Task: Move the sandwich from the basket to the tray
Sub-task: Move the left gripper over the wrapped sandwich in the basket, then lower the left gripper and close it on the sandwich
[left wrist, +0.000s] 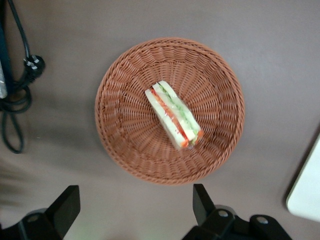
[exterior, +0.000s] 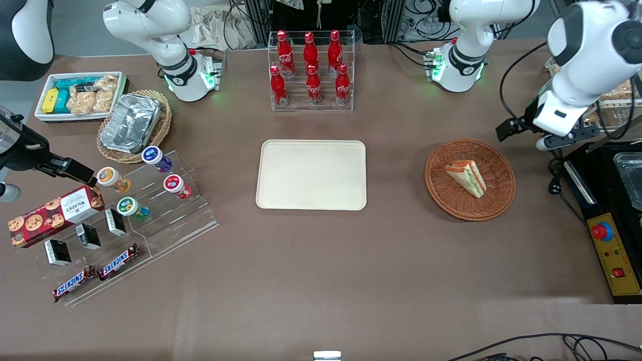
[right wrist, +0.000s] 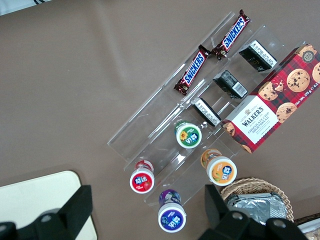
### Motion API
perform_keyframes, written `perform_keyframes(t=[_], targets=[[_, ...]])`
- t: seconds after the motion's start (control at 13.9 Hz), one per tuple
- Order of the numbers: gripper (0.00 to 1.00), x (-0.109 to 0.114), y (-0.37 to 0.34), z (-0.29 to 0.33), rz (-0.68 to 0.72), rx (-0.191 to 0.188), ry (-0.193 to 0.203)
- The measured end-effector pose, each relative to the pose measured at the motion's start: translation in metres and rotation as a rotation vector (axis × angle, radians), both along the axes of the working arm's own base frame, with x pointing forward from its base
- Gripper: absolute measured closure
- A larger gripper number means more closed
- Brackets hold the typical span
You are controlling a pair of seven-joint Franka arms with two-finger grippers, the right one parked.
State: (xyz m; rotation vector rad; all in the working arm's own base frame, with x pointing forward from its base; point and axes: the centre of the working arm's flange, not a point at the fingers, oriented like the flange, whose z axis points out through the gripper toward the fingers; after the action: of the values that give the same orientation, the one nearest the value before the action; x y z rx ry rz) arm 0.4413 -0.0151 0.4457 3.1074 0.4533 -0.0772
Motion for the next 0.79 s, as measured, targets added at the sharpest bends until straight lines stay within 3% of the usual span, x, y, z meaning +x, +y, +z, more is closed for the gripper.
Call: perform_keyframes(t=[0.29, 0.79], targets=[[0.00, -0.009, -0.004, -0.060, 0.167, 0.003, -0.067], [0.00, 0.005, -0.036, -0.122, 0.410, -0.004, -0.096]])
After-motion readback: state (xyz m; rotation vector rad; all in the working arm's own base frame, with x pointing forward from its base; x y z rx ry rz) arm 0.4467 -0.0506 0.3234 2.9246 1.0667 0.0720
